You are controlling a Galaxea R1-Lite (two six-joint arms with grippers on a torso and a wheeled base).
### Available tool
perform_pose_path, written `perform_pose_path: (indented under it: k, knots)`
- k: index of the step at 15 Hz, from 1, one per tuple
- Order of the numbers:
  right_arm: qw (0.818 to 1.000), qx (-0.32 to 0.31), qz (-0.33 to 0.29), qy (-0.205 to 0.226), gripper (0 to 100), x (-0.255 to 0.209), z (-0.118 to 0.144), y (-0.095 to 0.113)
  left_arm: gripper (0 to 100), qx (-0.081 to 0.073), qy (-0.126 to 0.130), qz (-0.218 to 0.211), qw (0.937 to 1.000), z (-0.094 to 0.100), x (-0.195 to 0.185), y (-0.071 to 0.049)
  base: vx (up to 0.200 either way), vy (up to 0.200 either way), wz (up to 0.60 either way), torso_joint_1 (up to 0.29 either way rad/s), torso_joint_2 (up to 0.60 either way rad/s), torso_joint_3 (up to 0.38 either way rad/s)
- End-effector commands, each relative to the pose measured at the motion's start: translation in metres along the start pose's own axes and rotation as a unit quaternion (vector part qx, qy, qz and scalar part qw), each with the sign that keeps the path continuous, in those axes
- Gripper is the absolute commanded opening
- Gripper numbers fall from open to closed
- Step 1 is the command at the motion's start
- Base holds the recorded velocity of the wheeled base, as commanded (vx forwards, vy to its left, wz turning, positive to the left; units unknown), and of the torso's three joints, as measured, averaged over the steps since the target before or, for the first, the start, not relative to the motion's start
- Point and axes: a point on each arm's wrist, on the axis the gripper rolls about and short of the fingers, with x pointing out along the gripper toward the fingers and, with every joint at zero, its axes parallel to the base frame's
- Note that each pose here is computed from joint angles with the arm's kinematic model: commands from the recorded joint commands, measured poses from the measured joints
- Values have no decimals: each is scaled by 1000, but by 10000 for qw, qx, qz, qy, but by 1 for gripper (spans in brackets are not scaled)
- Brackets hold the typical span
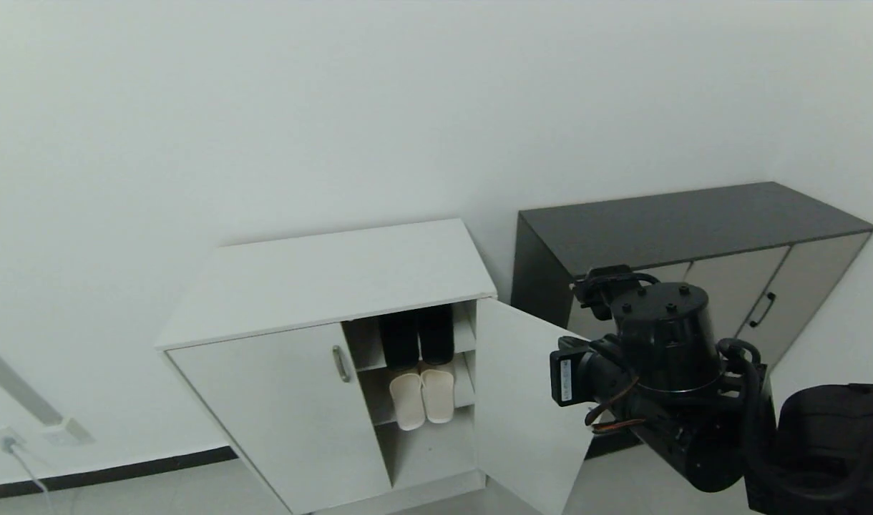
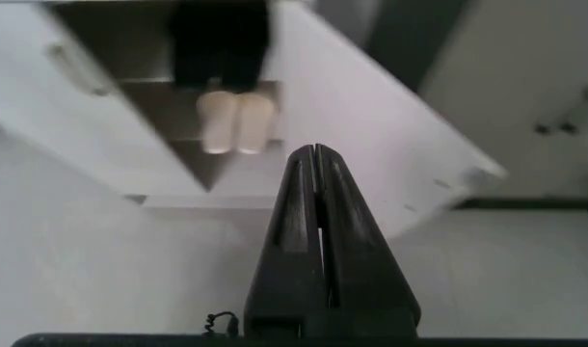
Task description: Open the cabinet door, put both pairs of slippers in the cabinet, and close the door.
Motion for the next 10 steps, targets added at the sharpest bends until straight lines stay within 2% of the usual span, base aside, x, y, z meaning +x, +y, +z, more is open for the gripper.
perform_pose_path:
  k: [1,3,9,10]
  knots:
    - [10000,7,-16,-13,0,2,-1,-1,0,-6,6,2,10000,0,0,0,0,0,0,0,0,0]
    - [10000,-20,-14,-19,0,3,-2,0,0,-6,6,2,10000,0,0,0,0,0,0,0,0,0]
    - [9999,48,-36,-143,0,4,1,-2,0,-21,6,2,10000,0,0,0,-200,0,0,0,2,0]
    - [9999,30,-106,-133,0,8,1,-5,0,-13,6,2,10000,0,0,0,0,0,0,0,0,0]
